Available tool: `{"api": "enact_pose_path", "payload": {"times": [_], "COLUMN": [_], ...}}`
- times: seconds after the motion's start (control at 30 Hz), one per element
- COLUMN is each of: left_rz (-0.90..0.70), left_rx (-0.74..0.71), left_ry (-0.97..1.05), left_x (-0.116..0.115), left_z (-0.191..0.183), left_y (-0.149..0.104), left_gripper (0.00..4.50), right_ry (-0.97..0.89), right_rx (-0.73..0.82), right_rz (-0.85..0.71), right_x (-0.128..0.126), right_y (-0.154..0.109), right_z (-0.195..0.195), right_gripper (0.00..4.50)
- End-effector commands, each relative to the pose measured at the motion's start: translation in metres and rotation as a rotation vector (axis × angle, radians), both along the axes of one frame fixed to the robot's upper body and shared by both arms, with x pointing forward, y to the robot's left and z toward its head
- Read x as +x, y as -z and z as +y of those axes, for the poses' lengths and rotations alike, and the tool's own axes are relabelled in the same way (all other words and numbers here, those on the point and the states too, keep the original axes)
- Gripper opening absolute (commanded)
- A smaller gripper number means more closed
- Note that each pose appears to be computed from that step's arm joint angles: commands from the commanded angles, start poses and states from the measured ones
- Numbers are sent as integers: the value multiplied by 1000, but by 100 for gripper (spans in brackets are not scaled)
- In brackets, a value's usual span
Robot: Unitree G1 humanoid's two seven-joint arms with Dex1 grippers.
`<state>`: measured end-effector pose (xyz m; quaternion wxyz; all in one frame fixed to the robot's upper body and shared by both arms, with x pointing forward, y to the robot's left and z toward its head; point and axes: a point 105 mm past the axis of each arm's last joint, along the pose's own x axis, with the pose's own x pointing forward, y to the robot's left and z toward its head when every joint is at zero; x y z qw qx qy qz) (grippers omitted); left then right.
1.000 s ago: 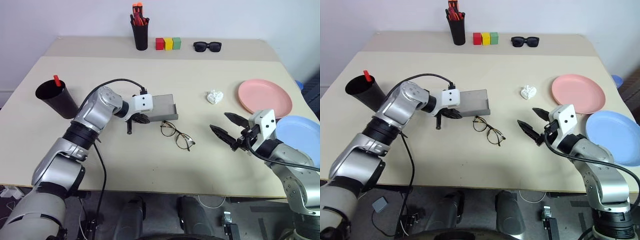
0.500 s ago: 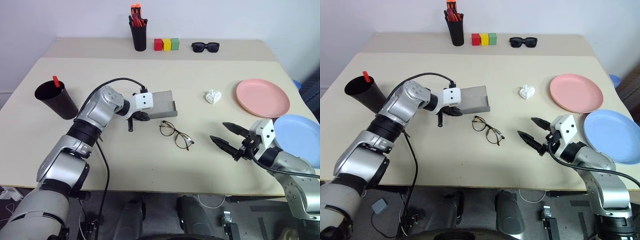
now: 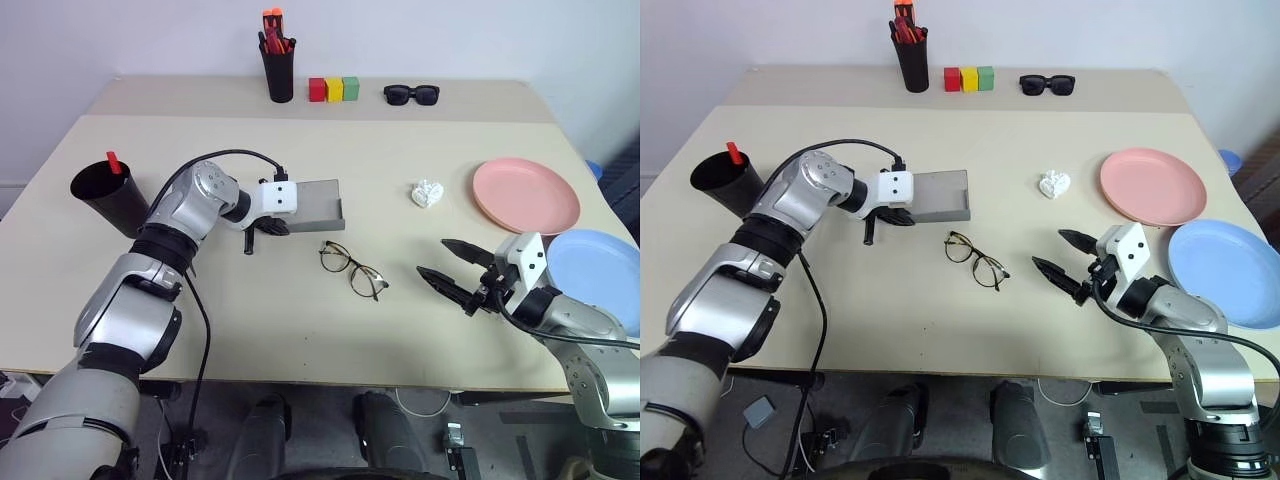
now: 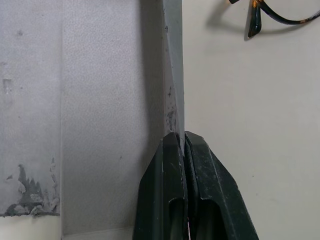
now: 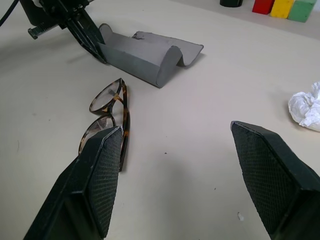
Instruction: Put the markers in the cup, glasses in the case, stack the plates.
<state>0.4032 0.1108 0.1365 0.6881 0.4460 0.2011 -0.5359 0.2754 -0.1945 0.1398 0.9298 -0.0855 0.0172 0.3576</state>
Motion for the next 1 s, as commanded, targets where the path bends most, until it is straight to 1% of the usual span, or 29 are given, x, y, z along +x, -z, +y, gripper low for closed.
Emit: {"api": "enact_pose_path", "payload": {"times": [0.03, 0.07, 0.17, 0.3, 0.33, 0.43, 0.57, 0.63, 0.7, 0.8, 0.9, 1.0], "left_rz": [12, 25, 19, 6, -4, -49, -163, -189, -218, -207, -96, -17], "left_rx": [25, 27, 43, 17, 13, -13, -95, -143, -254, -337, -393, -379], "left_ry": [31, 42, 59, 51, 50, 45, 48, 50, 99, 146, 201, 195], "left_x": [-3, -5, -7, -6, -6, -4, 0, 0, -16, -36, -77, -101], "left_z": [-4, -5, -5, -7, -7, -9, -16, -20, -24, -28, -22, -15], "left_y": [2, 3, 4, -1, -3, -16, -42, -51, -66, -74, -65, -54], "left_gripper": [2, 2, 82, 278, 318, 318, 318, 318, 318, 318, 318, 318], "right_ry": [-36, -48, -83, -152, -173, -219, -281, -302, -372, -408, -429, -432], "right_rx": [-14, -15, -16, -21, -17, -4, -18, -27, -70, -96, -106, -107], "right_rz": [-40, -34, -14, 26, 37, 71, 117, 127, 191, 242, 289, 305], "right_x": [-3, -4, -5, -4, -3, 2, 9, 12, 16, 21, 28, 36], "right_y": [-14, -14, -14, -12, -13, -16, -17, -18, -10, -4, 4, 8], "right_z": [8, 11, 19, 39, 45, 58, 71, 74, 83, 86, 88, 89], "right_gripper": [354, 354, 354, 354, 354, 354, 354, 354, 354, 354, 354, 354]}}
